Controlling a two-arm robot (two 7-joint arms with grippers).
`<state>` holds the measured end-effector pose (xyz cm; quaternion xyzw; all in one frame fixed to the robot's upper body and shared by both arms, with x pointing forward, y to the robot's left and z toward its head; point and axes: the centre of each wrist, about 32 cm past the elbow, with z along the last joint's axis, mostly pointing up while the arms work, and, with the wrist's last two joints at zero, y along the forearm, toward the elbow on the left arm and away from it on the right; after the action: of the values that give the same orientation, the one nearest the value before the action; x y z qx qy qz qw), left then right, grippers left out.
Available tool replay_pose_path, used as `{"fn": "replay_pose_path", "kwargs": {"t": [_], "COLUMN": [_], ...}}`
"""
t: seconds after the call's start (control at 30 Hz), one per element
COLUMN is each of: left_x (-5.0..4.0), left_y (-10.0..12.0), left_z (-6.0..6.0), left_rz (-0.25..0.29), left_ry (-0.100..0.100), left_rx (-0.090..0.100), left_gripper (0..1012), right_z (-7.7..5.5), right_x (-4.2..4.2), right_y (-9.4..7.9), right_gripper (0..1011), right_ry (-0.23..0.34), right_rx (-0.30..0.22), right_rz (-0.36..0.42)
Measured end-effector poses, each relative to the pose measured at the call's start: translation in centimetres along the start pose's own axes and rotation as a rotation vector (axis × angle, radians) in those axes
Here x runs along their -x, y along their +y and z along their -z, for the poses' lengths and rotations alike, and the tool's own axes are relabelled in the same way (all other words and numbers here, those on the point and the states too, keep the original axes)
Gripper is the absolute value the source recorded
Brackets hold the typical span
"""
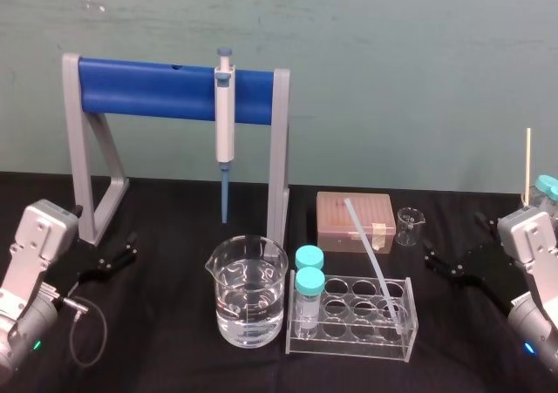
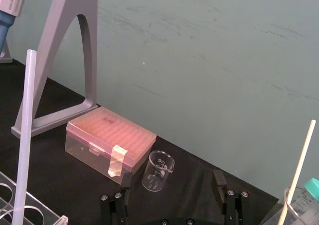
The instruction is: Pick up the stirring rod with one hand, then place it down.
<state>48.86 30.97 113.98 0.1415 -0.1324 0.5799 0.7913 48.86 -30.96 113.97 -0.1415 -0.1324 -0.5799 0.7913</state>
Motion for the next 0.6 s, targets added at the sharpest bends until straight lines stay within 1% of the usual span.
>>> {"fn": "replay_pose_path", "kwargs": {"t": [0.6], "left_x": [0.00], "left_y": [0.00], "left_z": [0.00], "left_rz": [0.000], "left_ry": [0.000], "left_rx": [0.000], "left_gripper": [1000], "right_z": [0.00], "right_x": [0.00], "right_y": [0.00], "right_gripper": [1002], "right_ry": [0.000], "right_rx": [0.000], "right_rz": [0.000]}}
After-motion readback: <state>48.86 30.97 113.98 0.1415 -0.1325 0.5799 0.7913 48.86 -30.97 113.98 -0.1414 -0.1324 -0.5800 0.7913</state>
